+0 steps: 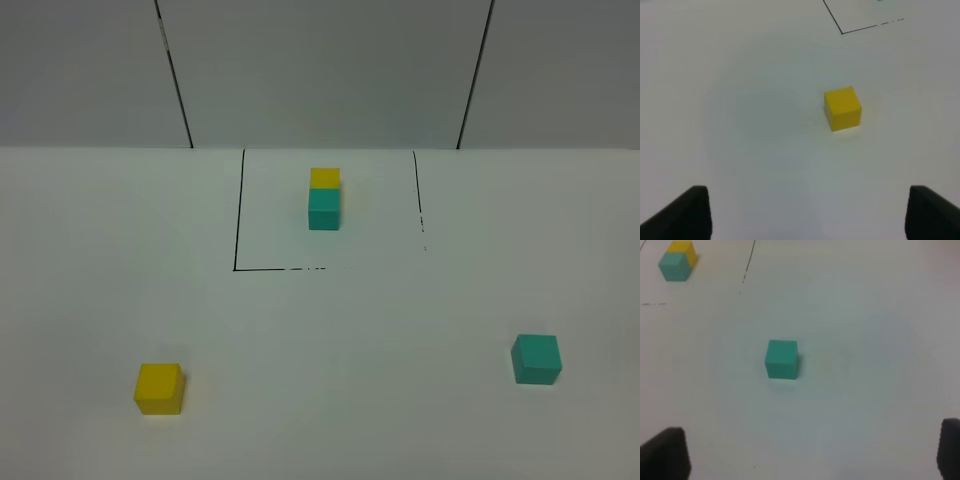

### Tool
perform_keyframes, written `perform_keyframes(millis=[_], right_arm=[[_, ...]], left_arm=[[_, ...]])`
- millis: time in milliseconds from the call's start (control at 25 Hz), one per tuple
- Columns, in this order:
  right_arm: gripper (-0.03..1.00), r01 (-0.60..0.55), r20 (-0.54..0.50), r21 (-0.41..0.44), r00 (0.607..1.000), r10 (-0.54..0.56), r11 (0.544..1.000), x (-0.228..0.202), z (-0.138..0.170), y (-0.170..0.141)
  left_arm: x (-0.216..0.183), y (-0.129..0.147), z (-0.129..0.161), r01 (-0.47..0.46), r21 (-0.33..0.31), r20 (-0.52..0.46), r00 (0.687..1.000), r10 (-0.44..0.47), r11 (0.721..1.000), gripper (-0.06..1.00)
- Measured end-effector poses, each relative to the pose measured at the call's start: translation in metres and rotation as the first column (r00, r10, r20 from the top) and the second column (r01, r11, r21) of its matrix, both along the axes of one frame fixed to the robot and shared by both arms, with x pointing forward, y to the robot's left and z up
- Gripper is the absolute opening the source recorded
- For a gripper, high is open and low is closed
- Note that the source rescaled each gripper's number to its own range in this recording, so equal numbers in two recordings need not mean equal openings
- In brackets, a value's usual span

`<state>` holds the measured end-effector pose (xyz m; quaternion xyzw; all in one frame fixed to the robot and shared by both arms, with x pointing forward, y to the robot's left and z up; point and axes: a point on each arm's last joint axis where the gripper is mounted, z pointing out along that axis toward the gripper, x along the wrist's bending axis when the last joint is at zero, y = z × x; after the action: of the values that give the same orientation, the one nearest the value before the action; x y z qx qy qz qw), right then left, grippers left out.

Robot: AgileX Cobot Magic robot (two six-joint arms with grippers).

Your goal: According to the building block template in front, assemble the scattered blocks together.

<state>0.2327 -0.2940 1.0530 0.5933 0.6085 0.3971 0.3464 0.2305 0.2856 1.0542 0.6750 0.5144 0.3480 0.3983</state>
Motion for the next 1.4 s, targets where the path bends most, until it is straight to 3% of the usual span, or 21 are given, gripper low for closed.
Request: perform_keyframes(millis=[1240,1400], right_arm=[[1.0,0.0,0.0,0.0,1.0,0.0,1.0,0.0,0.0,0.0],[1.0,0.0,0.0,0.0,1.0,0.0,1.0,0.0,0.0,0.0]], left_arm=[[0.002,0.0,0.003,-0.003,-0.002,0.007,1.0,0.003,1.0,0.75],[0.016,0.0,0.016,-0.031,-0.053,-0.039,0.999,0.029,0.998,0.8]])
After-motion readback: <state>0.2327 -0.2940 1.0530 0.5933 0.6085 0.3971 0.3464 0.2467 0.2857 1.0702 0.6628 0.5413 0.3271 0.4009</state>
